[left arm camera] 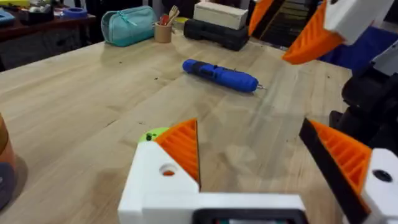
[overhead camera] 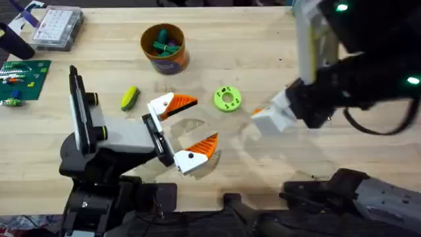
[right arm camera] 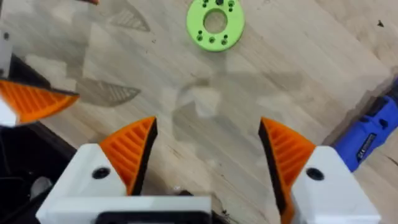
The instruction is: Pick up the gripper from the table and insert it into the empty holder that is missing its gripper. Then pick up a screw, insert it into the mounting hole, and use the screwdriver to tighten it. Finally, clean up the table by picking up the vegetable and placing it into the bucket.
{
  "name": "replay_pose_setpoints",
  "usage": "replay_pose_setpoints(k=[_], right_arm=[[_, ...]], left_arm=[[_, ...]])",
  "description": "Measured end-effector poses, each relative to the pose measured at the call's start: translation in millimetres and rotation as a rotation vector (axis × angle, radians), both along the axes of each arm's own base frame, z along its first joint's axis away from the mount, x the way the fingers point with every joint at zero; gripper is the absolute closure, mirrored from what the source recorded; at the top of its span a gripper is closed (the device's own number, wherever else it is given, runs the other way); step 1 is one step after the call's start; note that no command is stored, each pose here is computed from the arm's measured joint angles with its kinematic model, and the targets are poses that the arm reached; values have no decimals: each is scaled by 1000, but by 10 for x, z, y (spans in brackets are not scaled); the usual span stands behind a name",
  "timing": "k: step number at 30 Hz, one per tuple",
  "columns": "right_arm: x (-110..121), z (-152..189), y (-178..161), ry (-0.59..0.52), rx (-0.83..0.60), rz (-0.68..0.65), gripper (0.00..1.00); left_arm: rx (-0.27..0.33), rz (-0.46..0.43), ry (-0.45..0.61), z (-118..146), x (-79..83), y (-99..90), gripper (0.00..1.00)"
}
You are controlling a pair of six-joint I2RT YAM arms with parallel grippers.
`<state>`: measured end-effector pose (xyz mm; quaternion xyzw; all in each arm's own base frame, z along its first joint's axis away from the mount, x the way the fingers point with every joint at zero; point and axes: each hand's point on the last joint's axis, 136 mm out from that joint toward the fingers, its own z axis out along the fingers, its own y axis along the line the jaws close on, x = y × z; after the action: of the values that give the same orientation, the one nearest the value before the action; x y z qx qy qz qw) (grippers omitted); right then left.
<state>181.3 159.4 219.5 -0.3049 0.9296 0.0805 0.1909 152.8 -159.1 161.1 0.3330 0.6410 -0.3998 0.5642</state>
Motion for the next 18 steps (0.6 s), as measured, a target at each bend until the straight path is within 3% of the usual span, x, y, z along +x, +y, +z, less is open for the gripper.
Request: replay_pose_setpoints(k=[10, 18], right_arm=[[-238, 21, -211, -64, 52, 7, 6], [-262, -117, -231, -96, 81, 6, 6]], left_arm=[[0, 2, 0, 0, 3, 1, 15], [0, 2, 0, 0, 3, 1, 15]])
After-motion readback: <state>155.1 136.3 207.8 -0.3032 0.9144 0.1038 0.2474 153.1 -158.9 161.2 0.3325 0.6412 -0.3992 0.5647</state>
